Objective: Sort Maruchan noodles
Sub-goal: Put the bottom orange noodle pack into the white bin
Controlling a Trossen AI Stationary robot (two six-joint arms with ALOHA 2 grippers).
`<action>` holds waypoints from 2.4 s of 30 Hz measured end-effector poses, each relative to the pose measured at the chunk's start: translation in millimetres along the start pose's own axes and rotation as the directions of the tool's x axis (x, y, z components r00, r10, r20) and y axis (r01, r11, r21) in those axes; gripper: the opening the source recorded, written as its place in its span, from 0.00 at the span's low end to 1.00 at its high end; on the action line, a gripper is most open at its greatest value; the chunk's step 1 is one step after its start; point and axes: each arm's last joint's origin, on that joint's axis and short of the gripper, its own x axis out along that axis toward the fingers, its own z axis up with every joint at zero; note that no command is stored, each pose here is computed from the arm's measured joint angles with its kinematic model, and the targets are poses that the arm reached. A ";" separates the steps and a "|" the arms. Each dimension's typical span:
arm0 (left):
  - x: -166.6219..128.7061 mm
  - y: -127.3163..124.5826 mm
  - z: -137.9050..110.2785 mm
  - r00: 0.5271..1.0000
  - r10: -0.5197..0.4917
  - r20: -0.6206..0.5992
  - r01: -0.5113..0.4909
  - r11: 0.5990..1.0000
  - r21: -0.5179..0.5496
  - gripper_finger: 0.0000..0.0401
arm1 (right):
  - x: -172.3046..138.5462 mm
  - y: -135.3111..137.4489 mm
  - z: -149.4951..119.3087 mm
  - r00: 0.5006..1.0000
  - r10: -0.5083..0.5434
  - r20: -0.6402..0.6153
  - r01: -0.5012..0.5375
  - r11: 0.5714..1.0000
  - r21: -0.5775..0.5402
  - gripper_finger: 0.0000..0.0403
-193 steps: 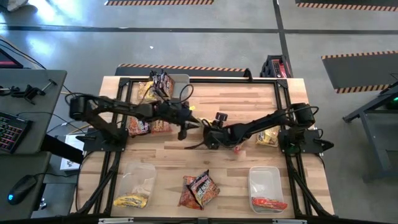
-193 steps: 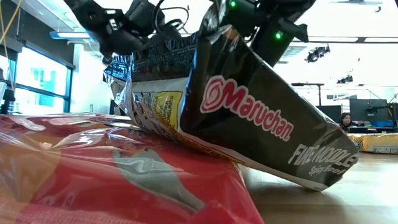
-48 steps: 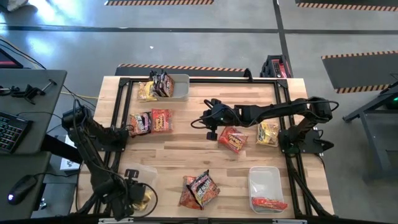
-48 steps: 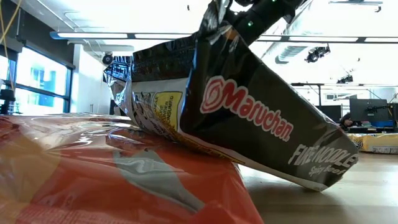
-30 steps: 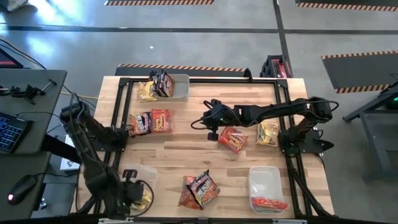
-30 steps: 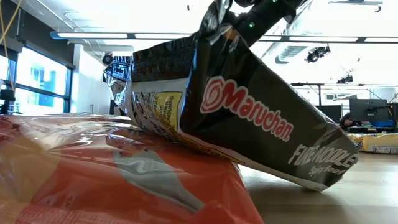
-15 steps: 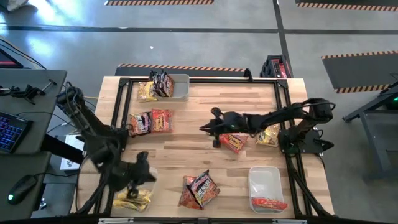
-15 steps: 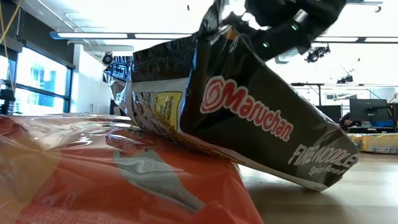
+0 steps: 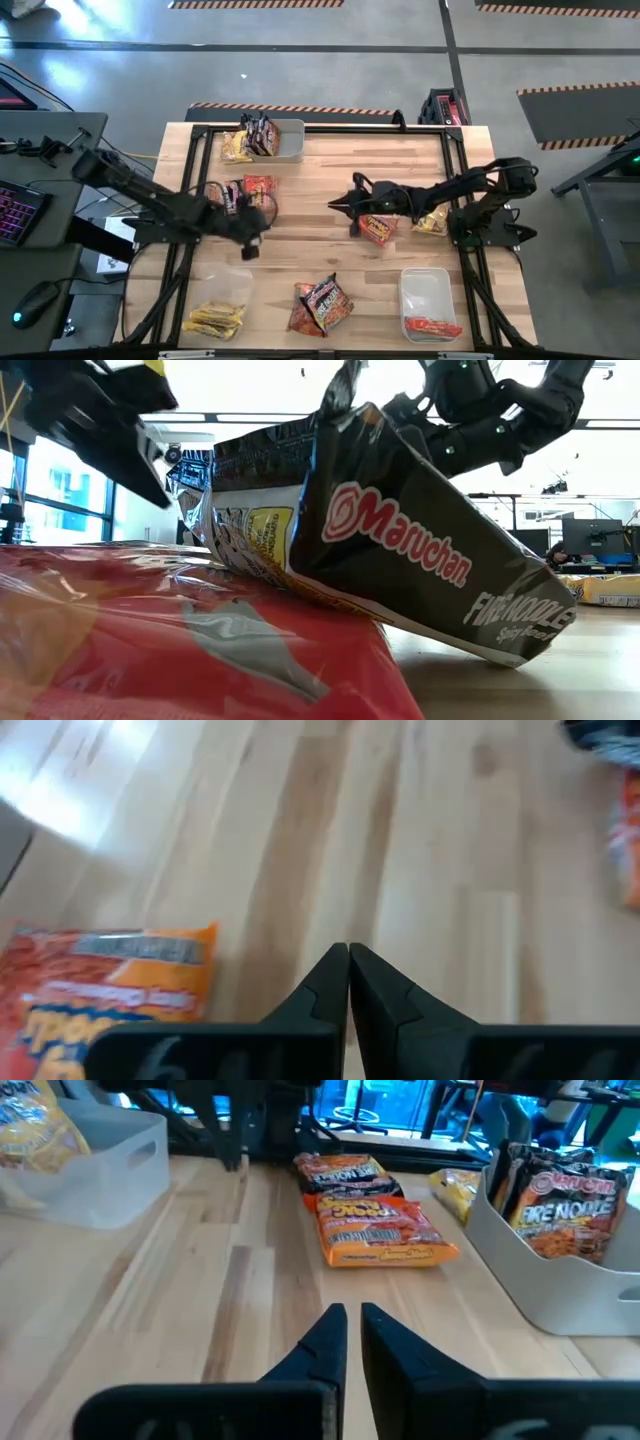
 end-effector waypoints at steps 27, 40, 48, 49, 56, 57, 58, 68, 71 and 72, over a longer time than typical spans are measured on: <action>125.5 -44.9 10.6 0.602 -0.798 -0.035 0.738 0.572 -0.357 0.47 | -0.3 -12.6 -13.2 0.992 -0.029 -0.125 0.031 0.999 0.011 0.04; 141.3 -52.7 14.0 0.633 -0.773 -0.049 0.752 0.628 -0.200 0.36 | -0.3 -12.6 -13.6 0.991 -0.029 -0.131 0.031 0.999 0.014 0.04; 140.6 -51.8 13.6 0.592 -0.803 -0.067 0.791 0.595 -0.144 0.04 | -0.3 -12.6 -13.7 0.991 -0.029 -0.132 0.031 0.999 0.014 0.04; 140.7 -50.9 13.8 0.586 -0.808 -0.069 0.795 0.589 -0.144 0.02 | -0.3 -12.6 -13.7 0.991 -0.029 -0.132 0.031 0.999 0.014 0.04; 130.8 -36.9 23.2 0.598 -0.799 -0.058 0.792 0.601 -0.108 0.00 | -0.1 -13.0 -11.8 0.993 -0.032 -0.112 0.050 0.986 0.162 0.04; 127.9 -33.6 25.6 0.603 -0.796 -0.053 0.790 0.606 -0.099 0.00 | 0.0 -13.1 -11.1 0.994 -0.033 -0.105 0.052 0.980 0.191 0.04; 125.0 -29.6 27.3 0.610 -0.790 -0.056 0.785 0.613 -0.095 0.00 | 0.1 -13.2 -10.9 0.994 -0.031 -0.104 0.053 0.975 0.217 0.04; 76.7 9.3 60.6 0.666 -0.738 0.106 0.740 0.672 0.029 0.00 | -0.4 0.7 -10.9 0.993 0.042 -0.112 -0.029 0.994 0.110 0.05; 62.2 19.8 69.9 0.690 -0.700 0.184 0.702 0.709 0.066 0.00 | -1.3 9.8 -12.0 0.990 0.057 -0.132 -0.054 0.998 0.028 0.11; 57.6 23.0 72.2 0.692 -0.693 0.204 0.694 0.716 0.076 0.00 | -1.5 12.5 -11.7 0.990 0.049 -0.133 -0.049 0.999 0.005 0.14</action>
